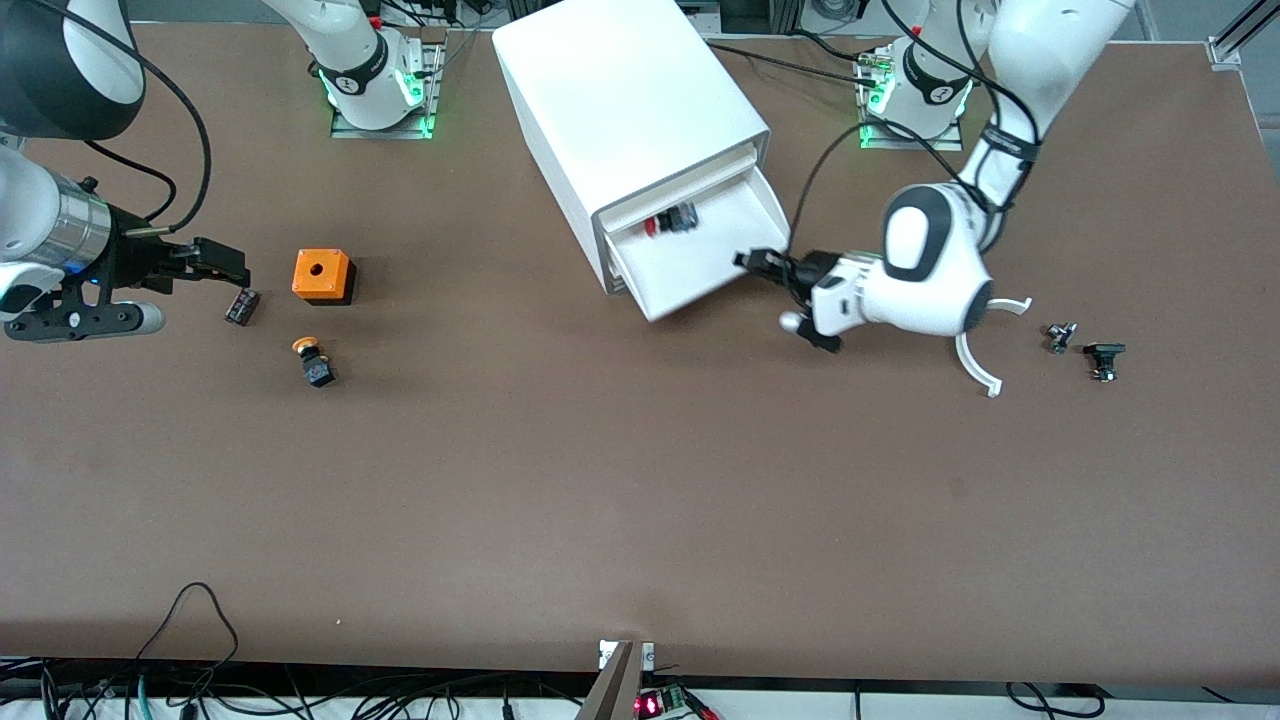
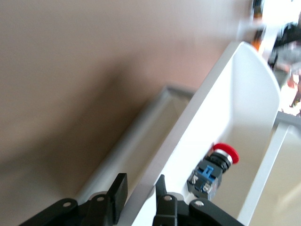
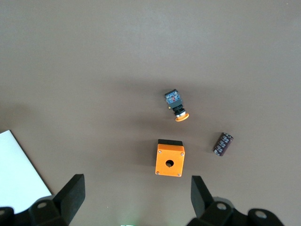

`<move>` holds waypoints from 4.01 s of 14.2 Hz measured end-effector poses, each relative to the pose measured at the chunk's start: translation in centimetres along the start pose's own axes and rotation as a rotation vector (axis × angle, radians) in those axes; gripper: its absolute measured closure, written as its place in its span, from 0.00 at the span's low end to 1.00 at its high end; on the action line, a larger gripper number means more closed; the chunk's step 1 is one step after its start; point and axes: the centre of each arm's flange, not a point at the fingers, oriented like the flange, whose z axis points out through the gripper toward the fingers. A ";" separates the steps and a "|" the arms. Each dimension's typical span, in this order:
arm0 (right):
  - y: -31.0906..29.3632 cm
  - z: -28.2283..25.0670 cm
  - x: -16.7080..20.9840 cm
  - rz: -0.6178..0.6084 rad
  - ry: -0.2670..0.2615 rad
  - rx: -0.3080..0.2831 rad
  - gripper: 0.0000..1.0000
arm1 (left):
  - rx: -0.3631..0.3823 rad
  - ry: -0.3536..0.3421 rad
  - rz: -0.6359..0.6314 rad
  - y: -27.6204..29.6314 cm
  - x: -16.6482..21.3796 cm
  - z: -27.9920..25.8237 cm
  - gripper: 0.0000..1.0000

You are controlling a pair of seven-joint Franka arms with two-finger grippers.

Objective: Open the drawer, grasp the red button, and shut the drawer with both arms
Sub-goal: 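Withdraw the left gripper while the right gripper reaches into the drawer, then lower the right gripper onto the red button and close it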

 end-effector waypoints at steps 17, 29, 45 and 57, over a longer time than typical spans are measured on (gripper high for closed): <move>-34.6 5.3 3.0 -0.704 0.149 0.105 0.00 | 0.554 0.433 0.201 5.3 -4.6 -34.3 0.00; -52.7 13.5 -1.0 -1.159 0.184 0.121 0.00 | 0.877 0.376 -0.188 11.9 -11.5 -40.9 0.00; -57.3 22.5 -4.2 -1.316 0.052 0.022 0.00 | 0.877 0.415 -0.194 13.2 -11.7 -41.7 0.00; -58.3 24.1 -5.3 -1.428 0.028 -0.052 0.23 | 0.881 0.422 -0.172 14.7 -12.0 -41.0 0.00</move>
